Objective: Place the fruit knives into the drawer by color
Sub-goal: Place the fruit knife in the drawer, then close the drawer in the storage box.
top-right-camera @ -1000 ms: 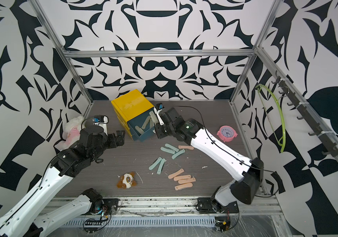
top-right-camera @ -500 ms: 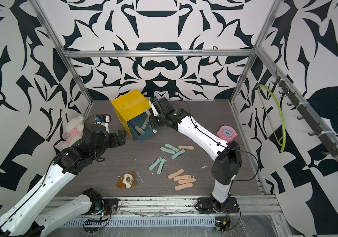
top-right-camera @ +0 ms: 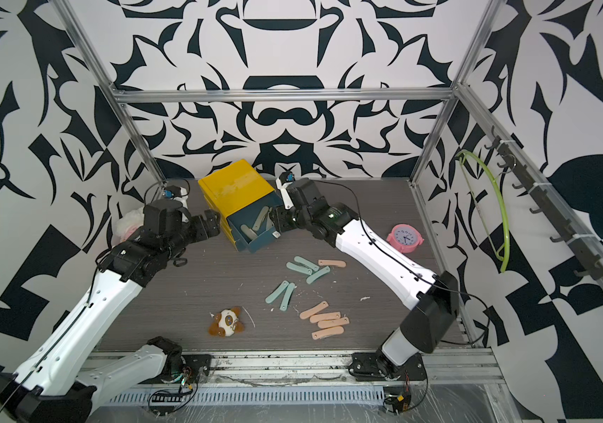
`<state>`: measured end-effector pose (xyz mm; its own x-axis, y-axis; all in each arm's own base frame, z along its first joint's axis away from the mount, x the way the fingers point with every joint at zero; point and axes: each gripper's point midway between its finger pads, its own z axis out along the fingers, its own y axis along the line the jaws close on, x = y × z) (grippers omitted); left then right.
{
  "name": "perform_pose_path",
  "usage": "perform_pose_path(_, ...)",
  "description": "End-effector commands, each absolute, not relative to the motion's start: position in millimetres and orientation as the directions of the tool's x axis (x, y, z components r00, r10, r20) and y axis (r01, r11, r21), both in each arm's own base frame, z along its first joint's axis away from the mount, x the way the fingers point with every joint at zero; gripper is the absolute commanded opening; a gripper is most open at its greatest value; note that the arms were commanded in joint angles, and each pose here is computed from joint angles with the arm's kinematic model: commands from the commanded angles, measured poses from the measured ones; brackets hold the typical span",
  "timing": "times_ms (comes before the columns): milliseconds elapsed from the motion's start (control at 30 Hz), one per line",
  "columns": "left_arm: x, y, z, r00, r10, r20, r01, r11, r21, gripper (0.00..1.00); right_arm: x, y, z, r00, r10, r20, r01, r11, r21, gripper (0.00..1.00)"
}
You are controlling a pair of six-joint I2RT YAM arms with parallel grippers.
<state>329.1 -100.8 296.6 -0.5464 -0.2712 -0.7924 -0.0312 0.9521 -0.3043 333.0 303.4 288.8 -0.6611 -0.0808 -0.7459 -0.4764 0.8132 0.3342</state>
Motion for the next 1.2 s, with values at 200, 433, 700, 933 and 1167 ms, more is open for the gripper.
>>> perform_pose_path(200, 401.4, -99.3, 274.2, -0.565, -0.314, -0.763, -0.14, 0.948, -0.286, 0.99, 320.2, 282.2, 252.5, -0.727, 0.119, -0.676, -0.31, 0.822, 0.478, 0.51)
perform_pose_path(433, 417.2, -93.2, 240.9, -0.62, -0.307, -0.722, -0.188, 0.952, -0.243, 0.99, 337.4, 297.9, 234.5, -0.735, 0.172, -0.656, -0.278, 0.806, 0.522, 0.51)
perform_pose_path(700, 414.8, -94.0, 224.3, -0.646, -0.31, -0.698, -0.187, 0.95, -0.249, 0.99, 368.8, 328.4, 232.1, -0.727, 0.18, -0.663, -0.295, 0.79, 0.538, 0.51)
perform_pose_path(933, 411.8, -97.2, 214.1, -0.668, -0.304, -0.679, -0.175, 0.951, -0.253, 0.99, 396.0, 354.4, 232.3, -0.715, 0.24, -0.657, -0.292, 0.751, 0.592, 0.51)
perform_pose_path(1167, 407.7, -100.9, 199.5, -0.695, -0.303, -0.652, -0.17, 0.95, -0.261, 0.99, 420.2, 374.8, 228.7, -0.714, 0.294, -0.636, -0.269, 0.723, 0.637, 0.52)
